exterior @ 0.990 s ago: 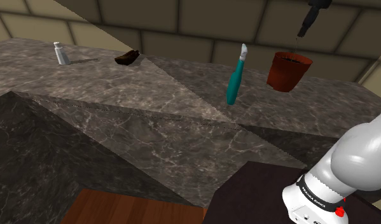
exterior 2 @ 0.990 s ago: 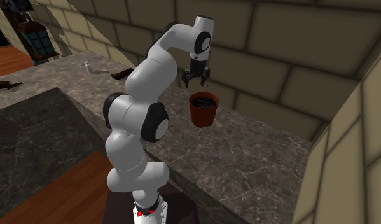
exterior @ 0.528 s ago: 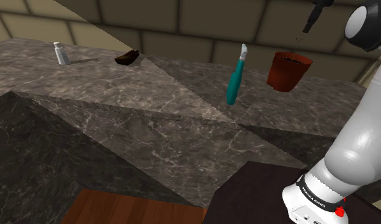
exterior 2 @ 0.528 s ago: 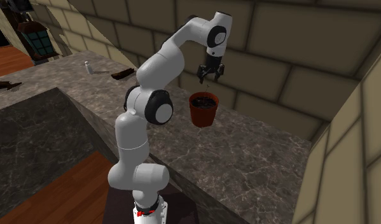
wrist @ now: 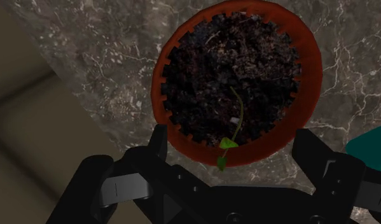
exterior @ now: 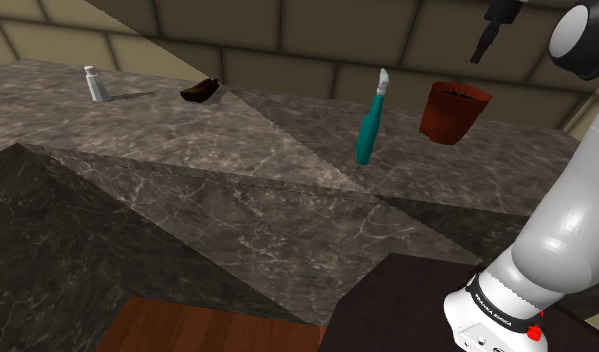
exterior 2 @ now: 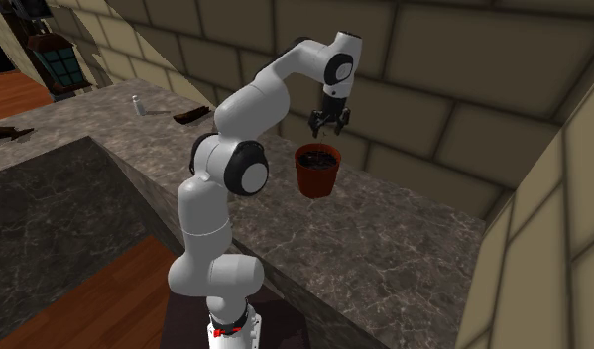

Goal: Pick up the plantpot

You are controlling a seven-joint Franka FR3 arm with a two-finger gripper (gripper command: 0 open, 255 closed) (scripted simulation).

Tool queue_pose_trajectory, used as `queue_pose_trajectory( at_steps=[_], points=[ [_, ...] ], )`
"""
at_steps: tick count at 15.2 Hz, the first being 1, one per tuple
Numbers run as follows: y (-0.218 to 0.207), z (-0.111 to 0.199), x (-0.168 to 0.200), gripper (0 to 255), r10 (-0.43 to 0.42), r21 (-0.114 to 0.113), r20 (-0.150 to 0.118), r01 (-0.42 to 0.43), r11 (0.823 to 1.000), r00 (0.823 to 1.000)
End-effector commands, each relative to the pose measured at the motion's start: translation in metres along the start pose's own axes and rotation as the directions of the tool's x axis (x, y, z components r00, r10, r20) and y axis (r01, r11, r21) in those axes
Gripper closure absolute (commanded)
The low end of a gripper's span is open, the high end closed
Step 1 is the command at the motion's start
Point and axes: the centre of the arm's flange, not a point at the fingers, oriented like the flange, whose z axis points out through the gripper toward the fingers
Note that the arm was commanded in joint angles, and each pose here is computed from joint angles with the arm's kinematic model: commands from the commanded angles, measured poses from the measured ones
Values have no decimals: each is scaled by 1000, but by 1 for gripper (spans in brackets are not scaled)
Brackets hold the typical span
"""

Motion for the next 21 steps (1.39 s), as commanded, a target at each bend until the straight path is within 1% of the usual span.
queue_pose_trajectory(
  at_steps=[1,2,11,21],
  points=[
    [0,2,0,0,0,0,0,0,1000,1000],
    [0,2,0,255,0,0,0,0,1000,1000],
    [0,2,0,255,0,0,0,0,1000,1000],
    [-6,-51,3,255,0,0,0,0,1000,1000]
  ],
)
